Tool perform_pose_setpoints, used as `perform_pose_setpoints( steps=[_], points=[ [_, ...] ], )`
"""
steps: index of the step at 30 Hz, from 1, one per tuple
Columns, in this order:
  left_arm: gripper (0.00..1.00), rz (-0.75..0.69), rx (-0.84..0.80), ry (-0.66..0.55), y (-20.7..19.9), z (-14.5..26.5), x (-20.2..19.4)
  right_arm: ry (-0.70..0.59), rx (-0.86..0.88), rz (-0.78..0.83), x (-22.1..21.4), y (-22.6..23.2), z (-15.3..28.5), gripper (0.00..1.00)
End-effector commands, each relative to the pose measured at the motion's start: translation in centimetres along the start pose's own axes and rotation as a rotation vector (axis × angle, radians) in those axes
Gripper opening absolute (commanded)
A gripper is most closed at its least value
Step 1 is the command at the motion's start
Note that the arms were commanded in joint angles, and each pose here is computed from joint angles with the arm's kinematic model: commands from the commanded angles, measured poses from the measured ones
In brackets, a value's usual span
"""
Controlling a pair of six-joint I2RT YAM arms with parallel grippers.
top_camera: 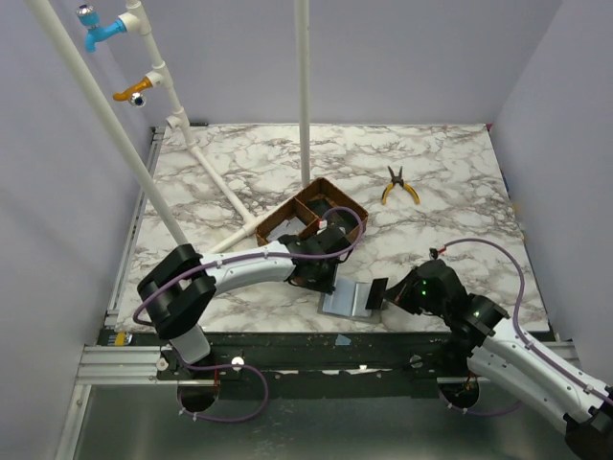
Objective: Take the credit cards out of the card holder
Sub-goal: Remove the credit card from the card holder, then place the credit card in the storage box.
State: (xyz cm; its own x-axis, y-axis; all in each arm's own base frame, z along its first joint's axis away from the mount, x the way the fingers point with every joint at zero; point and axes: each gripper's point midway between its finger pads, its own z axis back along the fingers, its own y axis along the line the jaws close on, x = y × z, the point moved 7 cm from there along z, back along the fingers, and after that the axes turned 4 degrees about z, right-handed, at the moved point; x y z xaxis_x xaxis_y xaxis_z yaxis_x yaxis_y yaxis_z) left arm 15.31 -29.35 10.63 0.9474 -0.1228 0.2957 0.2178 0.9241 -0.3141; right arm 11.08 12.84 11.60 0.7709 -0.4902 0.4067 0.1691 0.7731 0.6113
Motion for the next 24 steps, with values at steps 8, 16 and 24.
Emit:
perform_pose_setpoints(
  steps=[8, 16, 24],
  points=[
    [0.71, -0.013, -0.223, -0.112, -1.2, 7.4, 2.1, -0.044, 0.087, 0.018, 2.2, 3.4, 1.4, 0.01],
    [0.97, 0.046, -0.453, -0.155, -0.1, 10.3, 3.2, -0.044, 0.156, 0.015, 2.8, 5.2, 2.1, 0.01],
    [0.96, 0.095, -0.677, -0.138, 0.1, 11.3, 3.5, -0.040, 0.308, 0.001, 3.7, 8.3, 3.8, 0.00]
  ],
)
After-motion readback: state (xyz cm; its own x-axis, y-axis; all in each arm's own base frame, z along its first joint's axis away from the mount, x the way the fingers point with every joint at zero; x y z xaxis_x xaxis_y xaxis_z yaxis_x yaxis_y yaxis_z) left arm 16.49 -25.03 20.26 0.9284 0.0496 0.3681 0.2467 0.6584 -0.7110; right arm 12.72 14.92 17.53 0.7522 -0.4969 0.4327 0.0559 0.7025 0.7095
